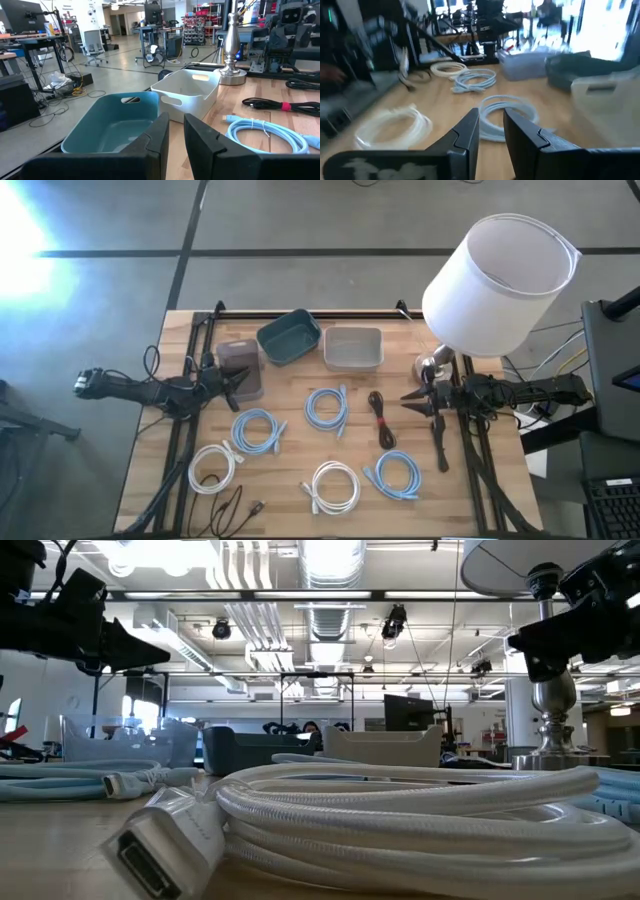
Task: Pick & Place USB Port
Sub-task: Put the top left blue HDMI cable into the gray bin
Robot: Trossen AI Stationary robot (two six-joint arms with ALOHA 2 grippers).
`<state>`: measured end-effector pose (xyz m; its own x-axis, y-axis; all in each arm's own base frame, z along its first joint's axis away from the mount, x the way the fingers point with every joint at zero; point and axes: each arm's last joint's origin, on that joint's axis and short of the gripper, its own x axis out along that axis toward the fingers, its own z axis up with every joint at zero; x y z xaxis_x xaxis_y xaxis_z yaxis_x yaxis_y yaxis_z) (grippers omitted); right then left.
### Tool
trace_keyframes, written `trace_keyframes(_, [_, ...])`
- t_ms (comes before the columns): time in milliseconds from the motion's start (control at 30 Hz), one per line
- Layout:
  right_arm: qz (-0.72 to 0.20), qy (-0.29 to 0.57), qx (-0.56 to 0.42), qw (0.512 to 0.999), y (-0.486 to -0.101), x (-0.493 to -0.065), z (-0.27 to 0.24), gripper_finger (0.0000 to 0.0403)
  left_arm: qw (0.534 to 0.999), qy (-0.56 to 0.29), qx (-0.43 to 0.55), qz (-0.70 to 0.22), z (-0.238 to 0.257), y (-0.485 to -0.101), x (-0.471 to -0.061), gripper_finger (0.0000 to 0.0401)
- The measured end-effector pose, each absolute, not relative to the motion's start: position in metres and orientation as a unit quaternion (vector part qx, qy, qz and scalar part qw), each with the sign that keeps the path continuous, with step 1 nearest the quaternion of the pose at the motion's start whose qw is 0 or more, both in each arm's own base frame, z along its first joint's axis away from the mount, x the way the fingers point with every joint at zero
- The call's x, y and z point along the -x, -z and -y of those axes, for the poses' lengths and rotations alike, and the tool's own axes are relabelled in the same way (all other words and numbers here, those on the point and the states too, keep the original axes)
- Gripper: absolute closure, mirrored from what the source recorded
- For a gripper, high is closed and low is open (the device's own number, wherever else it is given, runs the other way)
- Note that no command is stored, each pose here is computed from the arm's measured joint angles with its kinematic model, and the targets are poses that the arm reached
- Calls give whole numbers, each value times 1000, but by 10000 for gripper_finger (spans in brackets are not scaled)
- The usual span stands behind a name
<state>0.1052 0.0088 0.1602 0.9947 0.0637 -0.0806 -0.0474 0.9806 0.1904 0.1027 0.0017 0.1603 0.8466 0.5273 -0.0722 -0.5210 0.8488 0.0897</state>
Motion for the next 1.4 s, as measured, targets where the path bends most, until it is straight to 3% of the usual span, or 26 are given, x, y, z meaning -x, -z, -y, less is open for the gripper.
trace_keyframes(100, [-41,-25,-167,985,-161,-105,-9,321,959,-272,-62,-55,-2,-160,-103,339])
trace_keyframes(233, [-21,-29,-166,986,-165,-105,-9,328,948,-265,-156,-82,-2,-160,-103,339])
trace_keyframes(333, [-21,-29,-166,986,-165,-105,-9,333,947,-264,-163,-84,-2,-160,-103,339])
trace_keyframes(500, [0,-5,-108,994,-168,-106,-7,332,959,-270,-60,-54,-2,-160,-103,339])
trace_keyframes(600, [19,60,-64,996,-171,-105,-3,327,961,-273,12,-32,-2,-161,-103,339])
trace_keyframes(767, [50,178,-60,981,-176,-104,3,319,962,-271,42,-17,-1,-162,-103,339])
trace_keyframes(967, [57,134,-61,987,-178,-106,1,293,970,-228,81,-2,1,-164,-104,339])
trace_keyframes(1200, [93,92,-42,991,-188,-112,-2,239,977,-173,95,82,3,-189,-104,336])
trace_keyframes(1400, [71,101,-37,992,-204,-122,-3,202,984,-158,34,70,5,-227,-108,290])
